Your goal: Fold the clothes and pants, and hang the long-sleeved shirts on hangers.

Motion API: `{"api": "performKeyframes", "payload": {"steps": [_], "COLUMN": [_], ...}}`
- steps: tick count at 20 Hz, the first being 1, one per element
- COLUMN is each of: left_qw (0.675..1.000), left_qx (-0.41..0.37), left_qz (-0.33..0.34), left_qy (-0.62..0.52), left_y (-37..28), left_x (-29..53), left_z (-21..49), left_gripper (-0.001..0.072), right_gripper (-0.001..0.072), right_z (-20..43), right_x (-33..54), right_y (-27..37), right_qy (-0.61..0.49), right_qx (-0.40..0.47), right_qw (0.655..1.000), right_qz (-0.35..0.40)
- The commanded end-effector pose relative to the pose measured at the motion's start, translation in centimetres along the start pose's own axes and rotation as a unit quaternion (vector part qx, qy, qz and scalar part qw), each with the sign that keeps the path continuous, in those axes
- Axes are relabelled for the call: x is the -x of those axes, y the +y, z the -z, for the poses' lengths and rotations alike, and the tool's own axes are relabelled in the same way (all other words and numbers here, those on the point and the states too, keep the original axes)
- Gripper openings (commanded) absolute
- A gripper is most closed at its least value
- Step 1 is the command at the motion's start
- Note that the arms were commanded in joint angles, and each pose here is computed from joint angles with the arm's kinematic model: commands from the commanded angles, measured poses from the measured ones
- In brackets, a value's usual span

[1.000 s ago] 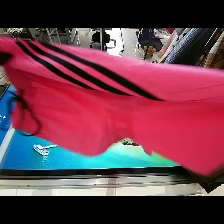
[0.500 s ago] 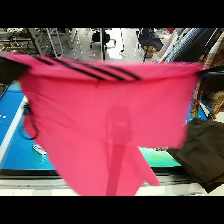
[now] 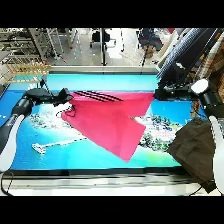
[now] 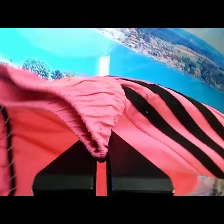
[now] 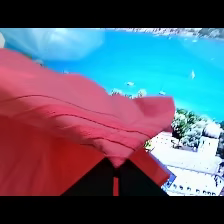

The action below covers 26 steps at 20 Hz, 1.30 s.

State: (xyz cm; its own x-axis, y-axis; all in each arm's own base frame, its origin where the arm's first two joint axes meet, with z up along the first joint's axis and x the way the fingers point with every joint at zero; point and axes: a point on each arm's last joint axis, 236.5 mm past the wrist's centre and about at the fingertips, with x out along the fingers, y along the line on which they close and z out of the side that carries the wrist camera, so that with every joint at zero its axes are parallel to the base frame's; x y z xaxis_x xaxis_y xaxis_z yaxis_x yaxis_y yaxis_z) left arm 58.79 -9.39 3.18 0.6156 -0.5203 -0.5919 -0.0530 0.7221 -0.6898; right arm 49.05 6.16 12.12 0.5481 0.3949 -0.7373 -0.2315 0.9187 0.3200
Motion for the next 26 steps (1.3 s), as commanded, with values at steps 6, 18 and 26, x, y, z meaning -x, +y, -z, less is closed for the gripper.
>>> {"api": "performKeyframes", "payload": {"steps": [6, 18, 26], "left_qw": [0.975, 0.935, 0.945], "left_qx": [0.019, 0.017, -0.05], "left_qz": [-0.014, -0.037, 0.037], "left_qy": [0.219, 0.353, 0.322], "left_y": [5.9, 8.3, 0.5], "left_x": [3.6, 4.2, 5.3], "left_z": [6.6, 12.9, 12.0], "left_gripper": [0.0011, 0.0432, 0.0397], "right_gripper": [0.0011, 0.0529, 0.0574], "right_z": [16.2, 27.0, 25.0], "right_x": [3.1, -3.0, -10.5], "right_y": [9.6, 2.1, 2.2], "right_qy": [0.254, 0.258, 0.136], "right_qx": [0.018, -0.155, -0.289], "right_qw": [0.961, 0.953, 0.939], "right_qz": [-0.109, -0.041, -0.129]}}
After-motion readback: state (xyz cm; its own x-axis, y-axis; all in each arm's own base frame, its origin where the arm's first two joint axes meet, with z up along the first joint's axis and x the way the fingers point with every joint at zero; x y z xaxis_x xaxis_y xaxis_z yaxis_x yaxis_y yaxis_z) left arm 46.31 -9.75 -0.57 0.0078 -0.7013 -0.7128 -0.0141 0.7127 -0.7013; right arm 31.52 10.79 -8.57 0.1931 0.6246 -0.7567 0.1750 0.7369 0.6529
